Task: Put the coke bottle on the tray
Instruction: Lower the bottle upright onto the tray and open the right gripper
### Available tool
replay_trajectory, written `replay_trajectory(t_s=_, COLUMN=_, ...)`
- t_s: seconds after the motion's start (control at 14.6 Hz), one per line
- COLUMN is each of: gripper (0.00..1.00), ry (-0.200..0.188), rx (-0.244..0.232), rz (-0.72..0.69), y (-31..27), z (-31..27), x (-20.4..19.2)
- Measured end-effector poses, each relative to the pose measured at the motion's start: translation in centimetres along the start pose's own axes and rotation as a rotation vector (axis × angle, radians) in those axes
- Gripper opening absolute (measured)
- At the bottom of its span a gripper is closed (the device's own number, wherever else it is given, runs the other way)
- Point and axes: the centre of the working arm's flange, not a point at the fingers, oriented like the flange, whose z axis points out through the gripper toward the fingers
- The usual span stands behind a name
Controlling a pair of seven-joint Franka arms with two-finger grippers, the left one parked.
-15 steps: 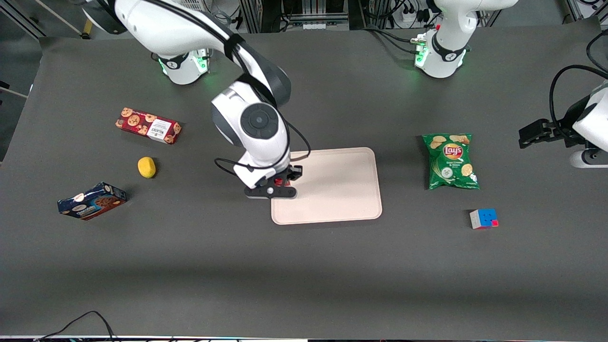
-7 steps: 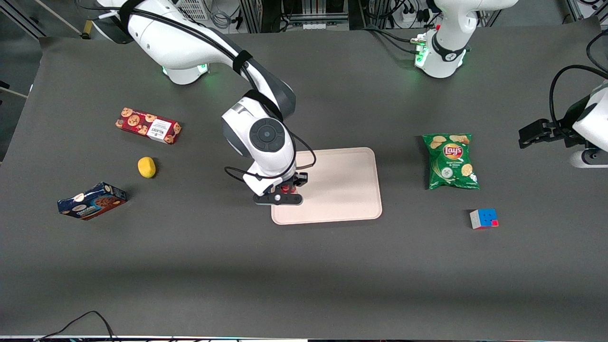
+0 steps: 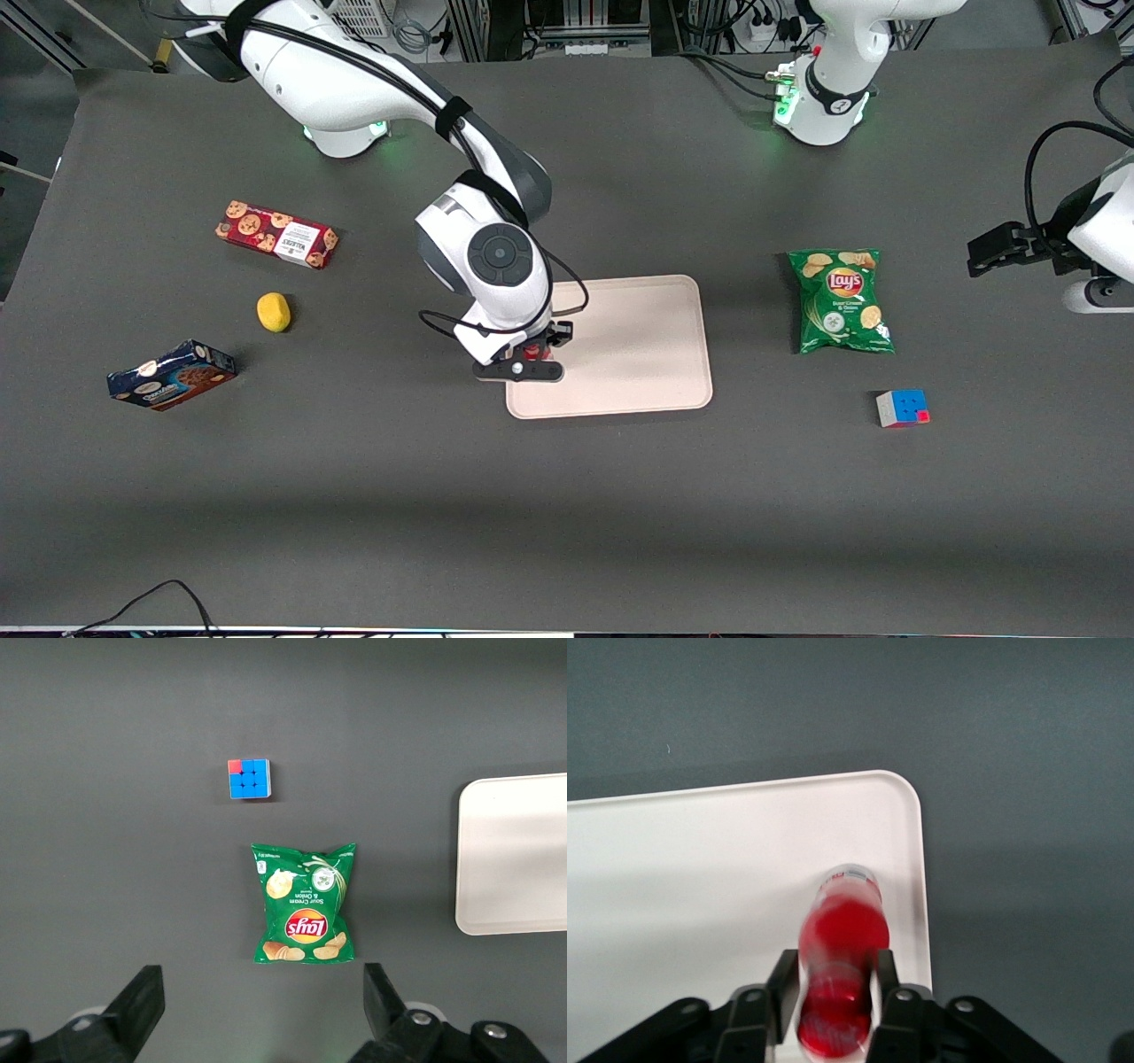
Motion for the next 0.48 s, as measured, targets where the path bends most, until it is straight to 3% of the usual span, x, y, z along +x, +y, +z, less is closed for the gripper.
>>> replay_trajectory(t_s=0.41, gripper=0.99, ry=0.011, rx=0.011, rz=0.011, y=0.3, z=-0.4, x=0.5)
replay_trajectory(t_s=0.48, gripper=1.0, ry=0.022, rx=0.019, rz=0.016, y=0.5, z=-1.1, x=0.8)
